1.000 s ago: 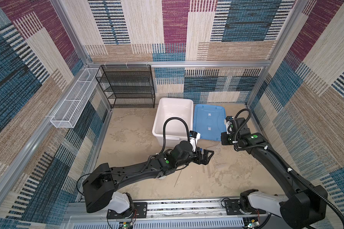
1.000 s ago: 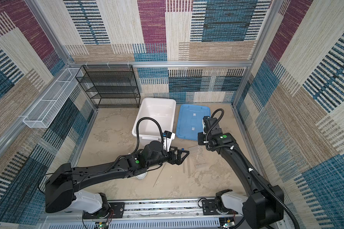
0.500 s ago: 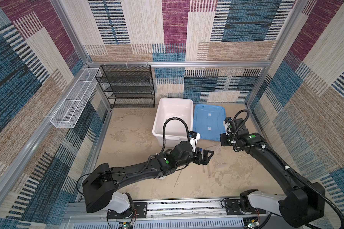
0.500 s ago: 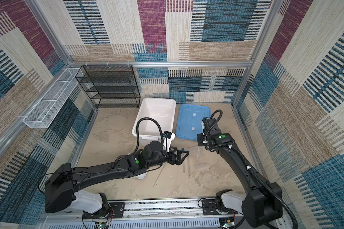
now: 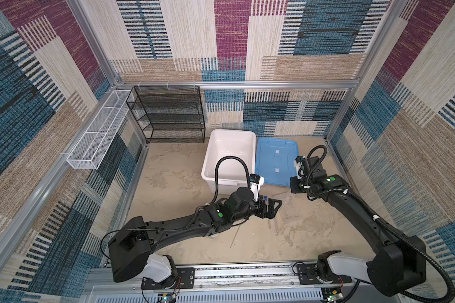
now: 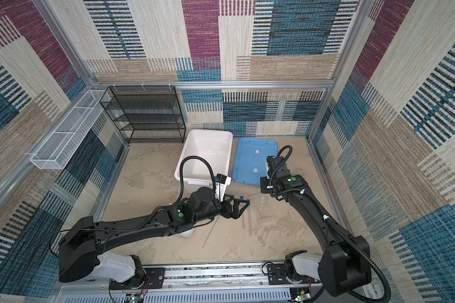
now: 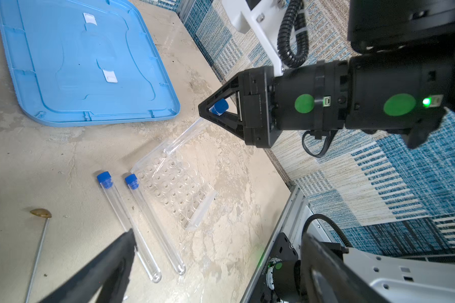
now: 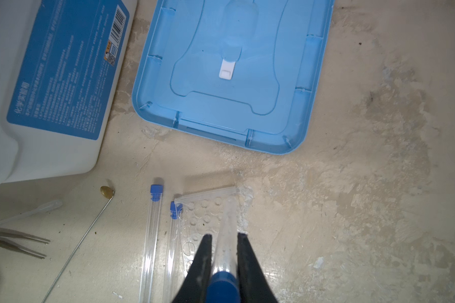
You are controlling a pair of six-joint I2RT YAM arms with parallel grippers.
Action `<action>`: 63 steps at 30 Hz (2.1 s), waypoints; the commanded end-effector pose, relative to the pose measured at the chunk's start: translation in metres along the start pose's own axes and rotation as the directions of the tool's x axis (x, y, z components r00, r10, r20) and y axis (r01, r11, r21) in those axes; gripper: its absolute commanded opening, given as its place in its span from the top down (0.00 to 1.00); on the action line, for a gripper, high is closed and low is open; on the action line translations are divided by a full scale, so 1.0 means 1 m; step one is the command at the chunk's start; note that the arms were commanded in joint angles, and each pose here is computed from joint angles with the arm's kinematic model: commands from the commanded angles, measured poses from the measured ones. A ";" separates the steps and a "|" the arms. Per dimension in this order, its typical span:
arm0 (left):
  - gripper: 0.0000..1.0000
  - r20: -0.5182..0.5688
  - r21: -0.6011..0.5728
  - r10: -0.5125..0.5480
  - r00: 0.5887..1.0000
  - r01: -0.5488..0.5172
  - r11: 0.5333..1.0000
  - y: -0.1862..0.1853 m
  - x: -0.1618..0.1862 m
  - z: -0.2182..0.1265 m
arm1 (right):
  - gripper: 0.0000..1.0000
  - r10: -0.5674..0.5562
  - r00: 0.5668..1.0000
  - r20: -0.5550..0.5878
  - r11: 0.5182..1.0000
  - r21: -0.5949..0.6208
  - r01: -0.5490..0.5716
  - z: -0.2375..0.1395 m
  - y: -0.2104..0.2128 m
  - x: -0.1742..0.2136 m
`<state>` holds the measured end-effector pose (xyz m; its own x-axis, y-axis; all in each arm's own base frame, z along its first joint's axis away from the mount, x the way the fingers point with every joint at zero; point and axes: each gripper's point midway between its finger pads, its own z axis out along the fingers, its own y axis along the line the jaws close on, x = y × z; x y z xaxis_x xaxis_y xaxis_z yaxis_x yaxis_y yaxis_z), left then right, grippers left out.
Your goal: Organize the chemistry lab equipment
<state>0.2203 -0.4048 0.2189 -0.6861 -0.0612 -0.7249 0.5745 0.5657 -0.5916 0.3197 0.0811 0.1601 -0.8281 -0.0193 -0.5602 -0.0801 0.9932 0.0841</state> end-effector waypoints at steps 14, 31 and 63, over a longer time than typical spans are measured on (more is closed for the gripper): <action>0.01 0.039 -0.005 0.006 0.999 -0.005 1.000 0.000 -0.007 -0.004 | 0.72 0.018 1.000 0.008 1.000 -0.015 -0.018 0.005 0.003 -0.003; 0.01 0.021 -0.040 0.041 0.999 -0.040 0.998 0.006 -0.005 -0.004 | 0.01 0.044 0.995 0.086 0.997 -0.060 -0.038 -0.014 0.010 -0.019; 0.34 -0.592 -0.358 0.099 0.800 -0.371 0.857 0.087 0.101 0.065 | 0.01 0.151 0.897 0.416 0.978 -0.194 -0.075 -0.138 0.011 -0.030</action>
<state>0.2286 -0.4250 0.0777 -0.7614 0.4595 -0.4574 0.5831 0.7937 -0.1733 0.2651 0.0825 0.2892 -0.5411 0.1704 -0.8236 -0.1517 0.9434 0.2948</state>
